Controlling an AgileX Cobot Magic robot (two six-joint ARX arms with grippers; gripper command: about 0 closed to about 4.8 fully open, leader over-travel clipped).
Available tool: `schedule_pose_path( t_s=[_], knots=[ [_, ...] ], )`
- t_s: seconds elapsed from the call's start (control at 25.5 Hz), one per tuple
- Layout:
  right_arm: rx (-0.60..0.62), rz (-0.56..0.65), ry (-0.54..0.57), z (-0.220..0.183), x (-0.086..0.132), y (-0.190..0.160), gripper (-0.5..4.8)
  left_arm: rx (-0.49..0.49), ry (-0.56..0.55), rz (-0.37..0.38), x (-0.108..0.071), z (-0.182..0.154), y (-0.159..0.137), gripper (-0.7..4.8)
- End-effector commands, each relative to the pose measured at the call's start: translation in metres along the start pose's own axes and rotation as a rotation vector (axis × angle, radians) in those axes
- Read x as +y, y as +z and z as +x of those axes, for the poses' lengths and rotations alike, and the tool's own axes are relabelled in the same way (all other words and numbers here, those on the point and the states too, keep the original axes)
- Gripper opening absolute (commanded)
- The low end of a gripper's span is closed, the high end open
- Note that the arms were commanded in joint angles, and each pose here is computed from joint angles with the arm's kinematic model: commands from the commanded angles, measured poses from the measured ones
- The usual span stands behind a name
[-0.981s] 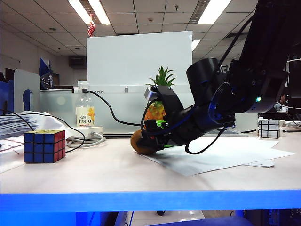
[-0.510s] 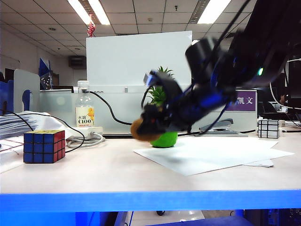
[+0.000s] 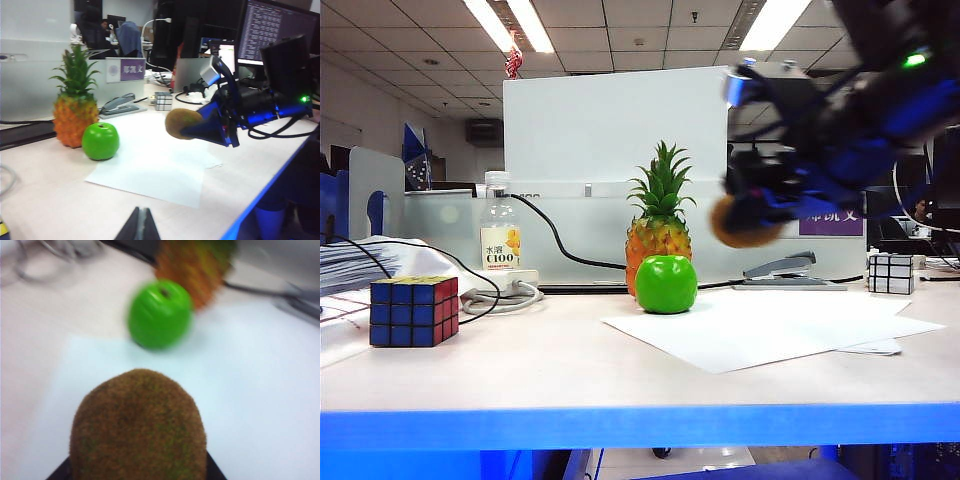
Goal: Arrange all the fruits from large to small from left to right in a row.
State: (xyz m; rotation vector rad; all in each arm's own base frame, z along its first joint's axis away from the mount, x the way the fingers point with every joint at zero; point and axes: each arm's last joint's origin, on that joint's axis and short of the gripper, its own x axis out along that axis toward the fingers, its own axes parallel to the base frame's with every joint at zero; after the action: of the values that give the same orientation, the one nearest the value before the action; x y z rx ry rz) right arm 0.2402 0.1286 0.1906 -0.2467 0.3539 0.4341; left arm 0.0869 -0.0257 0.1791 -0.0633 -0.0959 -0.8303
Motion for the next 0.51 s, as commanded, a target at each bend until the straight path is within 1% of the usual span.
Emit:
schedule_pose_path(
  t_s=[0.04,0.2,0.27,0.43,0.51],
  knots=[
    [0.034,0.015,-0.149,-0.012,-0.011,-0.012,-0.05,-0.02,0.004,0.017,-0.001,0.001,0.002,-0.06],
    [0.079,0.051,-0.308,-0.023,-0.019,-0.03,-0.05,-0.025,0.001,0.022,-0.001,0.001,0.003,-0.06],
    [0.097,0.078,-0.365,-0.028,-0.02,-0.039,-0.05,-0.025,0.001,0.021,-0.001,0.001,0.003,-0.06],
    [0.091,0.103,-0.488,-0.035,-0.021,-0.054,-0.05,-0.025,0.001,0.021,-0.001,0.001,0.003,-0.06],
    [0.084,0.121,-0.513,-0.037,-0.021,-0.059,-0.05,-0.025,0.001,0.02,-0.001,0.001,0.003,-0.06]
  ],
)
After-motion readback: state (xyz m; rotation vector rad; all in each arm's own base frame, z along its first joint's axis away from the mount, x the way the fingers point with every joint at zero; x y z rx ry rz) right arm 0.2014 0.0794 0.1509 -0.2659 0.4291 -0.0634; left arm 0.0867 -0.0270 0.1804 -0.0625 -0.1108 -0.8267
